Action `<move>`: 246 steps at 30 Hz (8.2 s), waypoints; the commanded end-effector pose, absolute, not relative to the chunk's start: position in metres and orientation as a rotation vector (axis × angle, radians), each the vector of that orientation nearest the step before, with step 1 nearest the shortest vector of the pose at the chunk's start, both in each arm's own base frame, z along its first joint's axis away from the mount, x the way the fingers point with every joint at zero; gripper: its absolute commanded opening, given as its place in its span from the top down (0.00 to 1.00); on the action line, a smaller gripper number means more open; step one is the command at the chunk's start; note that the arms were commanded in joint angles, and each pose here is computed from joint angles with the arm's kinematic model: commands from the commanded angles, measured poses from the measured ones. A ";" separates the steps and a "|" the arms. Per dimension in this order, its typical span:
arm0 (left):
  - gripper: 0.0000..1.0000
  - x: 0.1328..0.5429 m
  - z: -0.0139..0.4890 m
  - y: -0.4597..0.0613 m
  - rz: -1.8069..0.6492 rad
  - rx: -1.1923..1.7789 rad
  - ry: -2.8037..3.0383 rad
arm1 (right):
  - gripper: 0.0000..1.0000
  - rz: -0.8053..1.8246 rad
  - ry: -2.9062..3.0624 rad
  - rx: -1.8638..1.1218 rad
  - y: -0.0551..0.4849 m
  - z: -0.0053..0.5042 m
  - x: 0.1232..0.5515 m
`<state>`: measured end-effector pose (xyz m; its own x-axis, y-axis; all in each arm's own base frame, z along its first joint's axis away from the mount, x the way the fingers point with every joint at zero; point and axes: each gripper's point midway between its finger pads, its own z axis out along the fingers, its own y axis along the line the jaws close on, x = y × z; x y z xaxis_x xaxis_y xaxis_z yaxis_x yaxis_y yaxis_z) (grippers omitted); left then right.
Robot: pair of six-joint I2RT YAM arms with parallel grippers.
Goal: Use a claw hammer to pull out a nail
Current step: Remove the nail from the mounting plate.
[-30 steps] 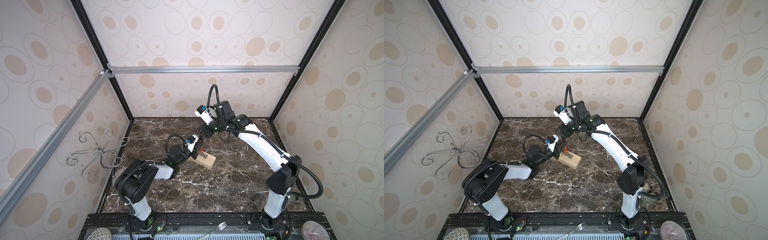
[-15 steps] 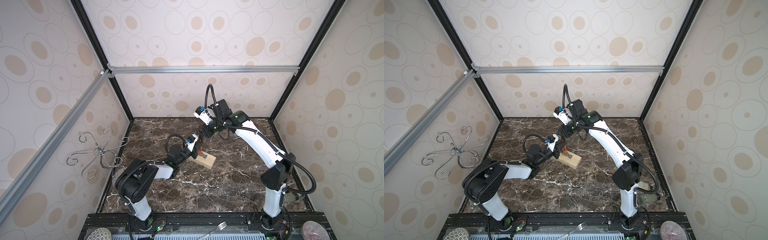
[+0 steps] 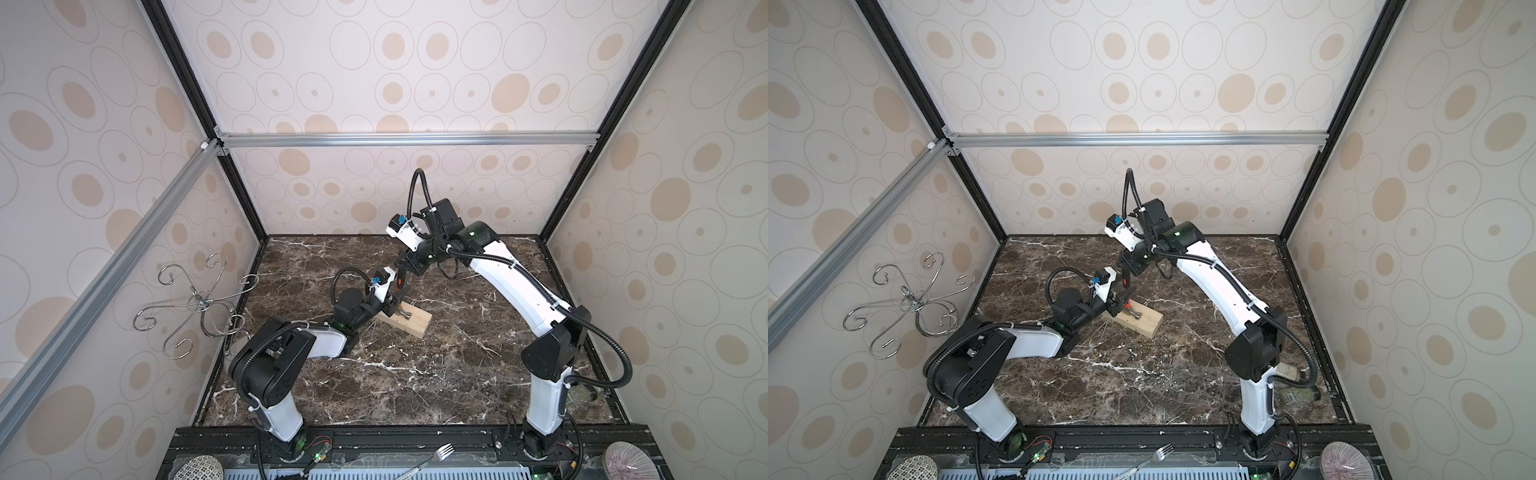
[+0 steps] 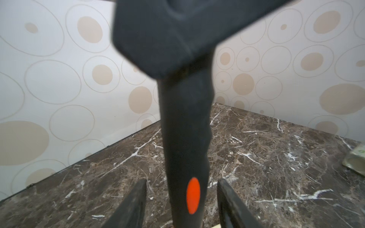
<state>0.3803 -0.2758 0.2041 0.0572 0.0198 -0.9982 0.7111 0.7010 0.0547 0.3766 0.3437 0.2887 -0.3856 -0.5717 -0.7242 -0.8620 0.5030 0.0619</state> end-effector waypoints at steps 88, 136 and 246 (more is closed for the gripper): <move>0.38 0.431 0.060 -0.150 -0.331 0.169 2.186 | 0.98 0.464 2.007 -1.151 0.370 0.305 0.404; 0.33 0.430 0.006 -0.162 -0.472 0.184 2.422 | 1.00 0.601 1.644 -0.929 0.347 0.290 0.360; 0.42 0.400 0.150 -0.222 -0.602 0.673 1.777 | 1.00 0.689 1.416 -0.647 0.288 0.367 0.352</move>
